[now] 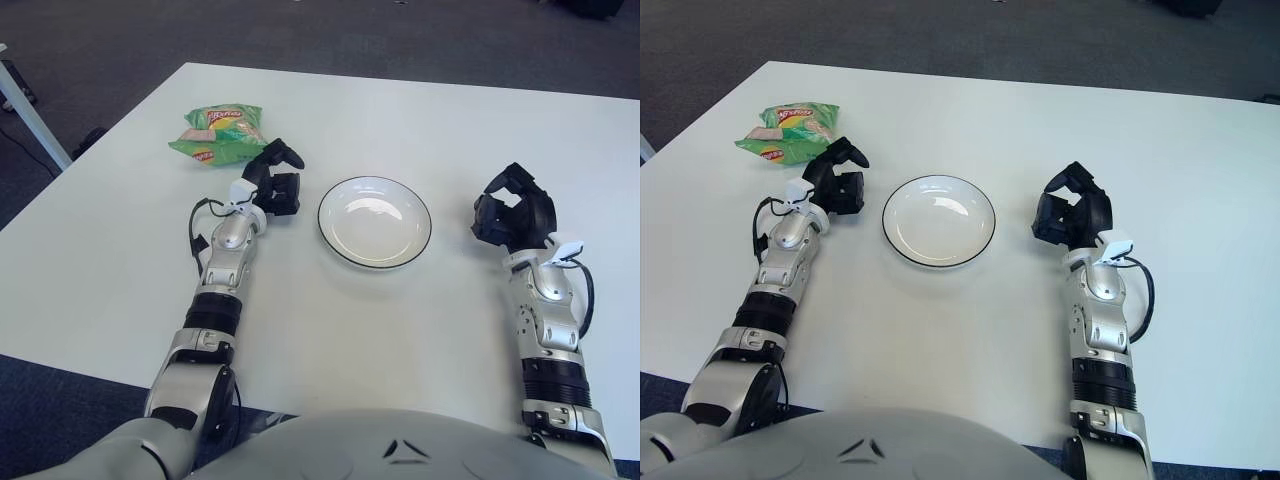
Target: Put the snack into the plate.
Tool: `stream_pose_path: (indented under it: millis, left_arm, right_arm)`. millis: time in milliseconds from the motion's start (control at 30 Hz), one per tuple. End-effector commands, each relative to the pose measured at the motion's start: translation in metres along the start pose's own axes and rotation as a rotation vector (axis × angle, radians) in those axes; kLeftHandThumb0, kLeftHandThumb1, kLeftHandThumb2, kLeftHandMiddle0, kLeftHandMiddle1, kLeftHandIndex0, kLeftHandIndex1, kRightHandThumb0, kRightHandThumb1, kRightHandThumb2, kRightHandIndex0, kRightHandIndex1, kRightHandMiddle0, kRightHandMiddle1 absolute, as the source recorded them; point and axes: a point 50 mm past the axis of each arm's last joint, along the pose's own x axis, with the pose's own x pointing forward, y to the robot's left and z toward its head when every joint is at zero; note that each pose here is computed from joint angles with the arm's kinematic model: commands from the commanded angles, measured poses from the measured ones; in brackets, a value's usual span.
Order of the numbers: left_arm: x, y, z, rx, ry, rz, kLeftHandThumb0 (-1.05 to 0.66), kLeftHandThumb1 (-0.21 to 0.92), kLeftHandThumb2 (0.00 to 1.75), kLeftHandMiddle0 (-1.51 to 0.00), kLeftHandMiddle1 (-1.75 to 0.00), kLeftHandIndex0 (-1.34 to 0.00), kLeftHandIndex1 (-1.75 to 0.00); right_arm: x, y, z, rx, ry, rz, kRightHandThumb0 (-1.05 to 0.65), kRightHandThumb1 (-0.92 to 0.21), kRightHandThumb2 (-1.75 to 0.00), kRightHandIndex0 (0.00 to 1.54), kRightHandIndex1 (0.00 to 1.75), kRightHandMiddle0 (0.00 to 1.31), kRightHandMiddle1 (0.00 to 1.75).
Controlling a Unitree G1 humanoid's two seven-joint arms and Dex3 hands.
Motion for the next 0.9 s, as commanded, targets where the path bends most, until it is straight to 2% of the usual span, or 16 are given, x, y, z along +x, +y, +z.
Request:
stream_pose_path:
  millis: [0,300,400,500,733,867]
  left_arm:
    - [-0.041,0.010,-0.050,-0.020,0.189,0.079,-0.47,0.36,1.27,-1.28,-1.75,-0.58,-1.75]
    - [-0.027,0.021,-0.025,0.046,0.082,0.120,-0.47,0.33,1.30,-1.29,-1.75,-0.60,-1.75]
    - [-0.020,0.032,-0.004,0.128,0.020,0.102,-0.48,0.32,1.32,-1.28,-1.75,-0.61,-1.75]
    - [-0.018,0.038,0.001,0.158,0.011,0.076,-0.49,0.29,1.35,-1.29,-1.75,-0.64,-1.75]
    - [-0.007,0.062,0.027,0.254,-0.052,0.013,-0.49,0.30,1.34,-1.30,-1.75,-0.63,-1.75]
    - [-0.005,0.066,0.036,0.298,-0.068,-0.008,-0.49,0.30,1.33,-1.29,-1.75,-0.62,-1.75]
  right_arm:
    - [-0.033,-0.003,-0.045,0.024,0.201,-0.057,-0.48,-0.30,-1.33,1.29,1.75,0.62,1.75]
    - [-0.031,0.002,-0.045,0.024,0.207,-0.063,-0.48,-0.31,-1.32,1.29,1.75,0.62,1.75]
    - [-0.030,0.002,-0.044,0.023,0.205,-0.065,-0.48,-0.31,-1.32,1.29,1.75,0.62,1.75]
    - [-0.030,0.003,-0.044,0.024,0.205,-0.066,-0.48,-0.31,-1.32,1.29,1.75,0.62,1.75]
    - [-0.031,0.003,-0.043,0.029,0.204,-0.064,-0.48,-0.31,-1.33,1.29,1.75,0.62,1.75]
    - [-0.031,0.003,-0.043,0.027,0.206,-0.063,-0.48,-0.30,-1.33,1.29,1.75,0.62,1.75]
